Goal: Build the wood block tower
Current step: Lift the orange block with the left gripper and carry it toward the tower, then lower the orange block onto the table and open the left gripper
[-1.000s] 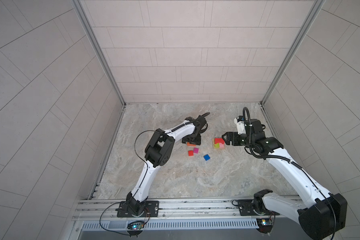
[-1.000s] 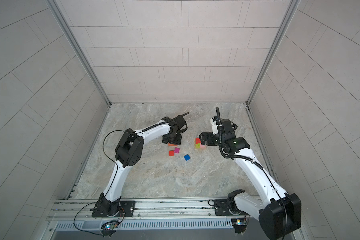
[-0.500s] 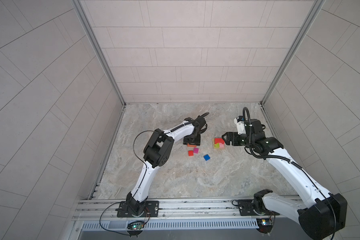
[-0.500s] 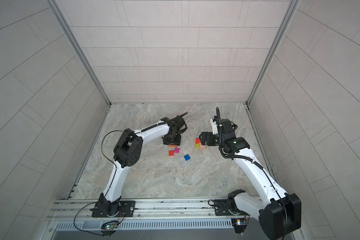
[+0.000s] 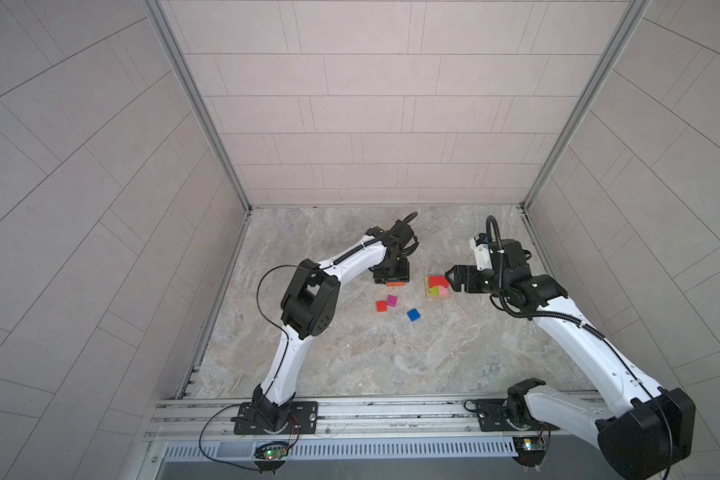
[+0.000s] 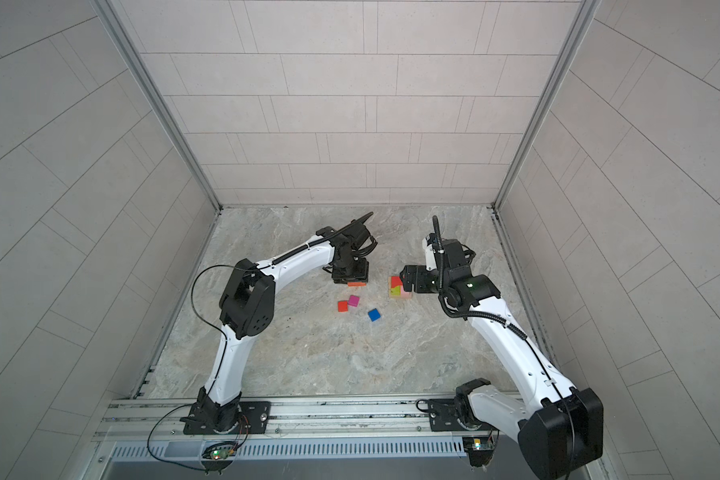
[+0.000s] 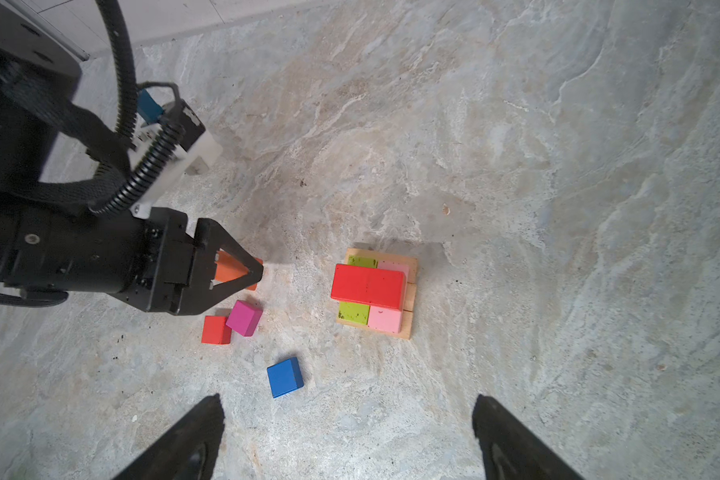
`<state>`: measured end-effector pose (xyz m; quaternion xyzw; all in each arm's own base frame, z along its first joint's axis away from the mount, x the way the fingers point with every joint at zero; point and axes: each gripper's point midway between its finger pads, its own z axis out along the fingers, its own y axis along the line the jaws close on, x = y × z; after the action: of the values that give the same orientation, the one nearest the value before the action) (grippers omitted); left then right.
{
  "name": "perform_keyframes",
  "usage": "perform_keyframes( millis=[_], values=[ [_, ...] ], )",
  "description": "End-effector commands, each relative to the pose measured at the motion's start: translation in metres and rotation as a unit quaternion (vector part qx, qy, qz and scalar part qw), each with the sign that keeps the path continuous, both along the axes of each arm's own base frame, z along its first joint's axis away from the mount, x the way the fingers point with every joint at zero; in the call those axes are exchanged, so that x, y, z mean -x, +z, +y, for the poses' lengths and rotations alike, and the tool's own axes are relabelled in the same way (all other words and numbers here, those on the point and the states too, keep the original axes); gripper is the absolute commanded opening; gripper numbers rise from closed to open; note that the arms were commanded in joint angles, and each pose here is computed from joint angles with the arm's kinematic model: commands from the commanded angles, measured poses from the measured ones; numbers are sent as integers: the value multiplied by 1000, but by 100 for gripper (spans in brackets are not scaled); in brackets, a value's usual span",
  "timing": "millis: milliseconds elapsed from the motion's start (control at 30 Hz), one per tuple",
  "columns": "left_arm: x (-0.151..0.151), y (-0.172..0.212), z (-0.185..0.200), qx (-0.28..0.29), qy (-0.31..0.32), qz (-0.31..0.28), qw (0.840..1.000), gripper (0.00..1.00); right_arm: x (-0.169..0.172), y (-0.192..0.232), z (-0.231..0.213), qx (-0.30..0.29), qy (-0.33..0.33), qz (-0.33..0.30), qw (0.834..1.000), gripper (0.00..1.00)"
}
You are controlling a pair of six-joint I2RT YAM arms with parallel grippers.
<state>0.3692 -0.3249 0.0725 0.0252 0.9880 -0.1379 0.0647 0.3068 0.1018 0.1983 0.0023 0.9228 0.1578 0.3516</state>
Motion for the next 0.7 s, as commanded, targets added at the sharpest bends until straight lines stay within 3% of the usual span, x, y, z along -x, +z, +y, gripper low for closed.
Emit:
perform_keyframes(
  millis=[0, 167, 433, 667],
  values=[
    [-6, 39, -22, 63, 10, -20, 998, 53, 8, -3, -12, 9, -26, 6, 1000, 95],
    [-10, 53, -36, 92, 14, -23, 995, 53, 10, -6, -17, 13, -31, 16, 999, 95],
    [-7, 32, 14, -40, 23, -33, 998, 54, 11, -8, -13, 5, -20, 19, 1000, 94],
    [-4, 2, 28, -78, 36, -25, 996, 57, 12, -7, -8, 3, -12, 20, 1000, 94]
  ],
)
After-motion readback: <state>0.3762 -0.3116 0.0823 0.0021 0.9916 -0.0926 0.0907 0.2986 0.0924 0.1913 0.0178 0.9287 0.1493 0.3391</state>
